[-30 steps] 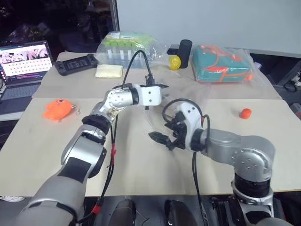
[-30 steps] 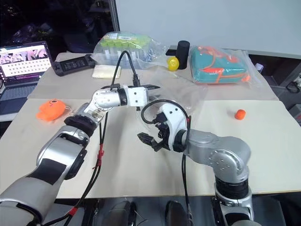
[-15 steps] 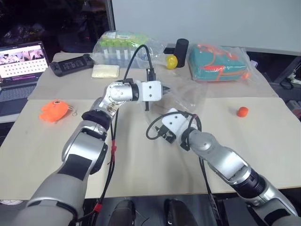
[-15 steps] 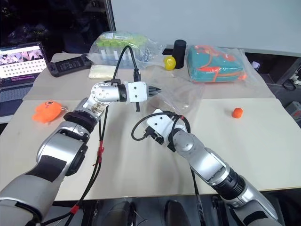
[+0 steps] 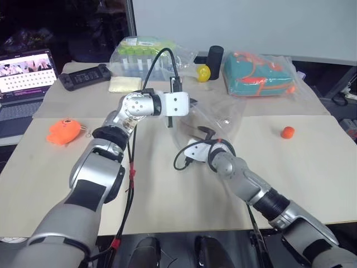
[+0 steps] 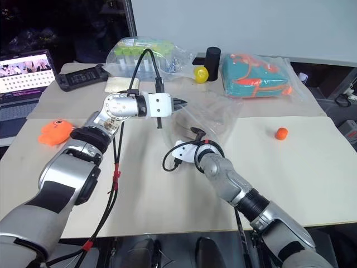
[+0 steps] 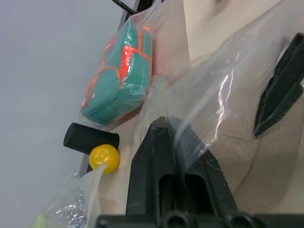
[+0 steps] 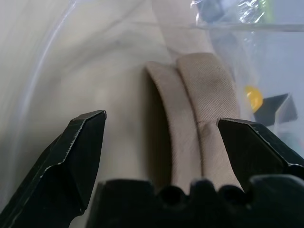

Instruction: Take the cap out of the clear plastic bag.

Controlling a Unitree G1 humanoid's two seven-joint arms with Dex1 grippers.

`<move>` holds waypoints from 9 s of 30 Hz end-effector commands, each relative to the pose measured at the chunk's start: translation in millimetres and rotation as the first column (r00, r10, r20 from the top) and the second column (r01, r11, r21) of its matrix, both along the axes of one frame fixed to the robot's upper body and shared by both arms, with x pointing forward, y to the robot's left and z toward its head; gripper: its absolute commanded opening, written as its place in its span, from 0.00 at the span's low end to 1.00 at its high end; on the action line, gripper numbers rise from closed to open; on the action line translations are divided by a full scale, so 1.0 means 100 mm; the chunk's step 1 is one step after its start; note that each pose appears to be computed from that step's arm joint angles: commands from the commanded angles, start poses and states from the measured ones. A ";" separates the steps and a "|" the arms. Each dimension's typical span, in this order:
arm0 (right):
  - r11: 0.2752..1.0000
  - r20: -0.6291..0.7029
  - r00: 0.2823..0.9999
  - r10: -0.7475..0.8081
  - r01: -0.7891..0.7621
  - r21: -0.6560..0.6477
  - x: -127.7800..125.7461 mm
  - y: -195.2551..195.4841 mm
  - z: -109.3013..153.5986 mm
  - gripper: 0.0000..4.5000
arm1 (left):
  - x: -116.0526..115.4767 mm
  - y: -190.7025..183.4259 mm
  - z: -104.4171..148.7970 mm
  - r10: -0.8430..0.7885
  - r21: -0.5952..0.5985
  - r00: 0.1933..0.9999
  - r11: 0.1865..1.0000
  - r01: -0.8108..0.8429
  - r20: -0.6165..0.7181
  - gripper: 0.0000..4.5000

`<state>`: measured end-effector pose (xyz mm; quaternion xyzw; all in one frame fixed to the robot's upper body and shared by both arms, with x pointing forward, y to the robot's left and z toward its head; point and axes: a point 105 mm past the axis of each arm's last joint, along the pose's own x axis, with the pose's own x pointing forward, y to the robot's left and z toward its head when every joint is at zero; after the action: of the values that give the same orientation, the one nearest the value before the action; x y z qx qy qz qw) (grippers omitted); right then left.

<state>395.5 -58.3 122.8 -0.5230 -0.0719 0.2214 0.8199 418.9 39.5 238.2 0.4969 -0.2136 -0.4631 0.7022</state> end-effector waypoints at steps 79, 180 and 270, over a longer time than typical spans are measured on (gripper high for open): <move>0.825 0.030 0.992 0.119 -0.115 0.553 -0.21 -0.26 1.74 0.01 | 0.15 0.63 0.18 0.233 0.045 0.965 0.970 -0.240 0.123 0.00; -0.507 -0.414 0.529 0.741 0.845 0.171 -0.95 -0.20 0.09 0.99 | -0.44 0.05 -0.19 -0.035 0.142 0.967 0.987 0.073 -0.254 1.00; -0.160 -0.434 0.409 0.803 0.848 0.504 -2.18 0.15 0.67 0.01 | -0.33 0.01 -0.42 -0.012 0.173 0.956 0.983 0.065 -0.292 0.00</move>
<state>196.1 -55.3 177.5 0.5718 0.2839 0.1968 0.7441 386.5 42.5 192.2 0.4784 -0.0623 -0.5649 0.6695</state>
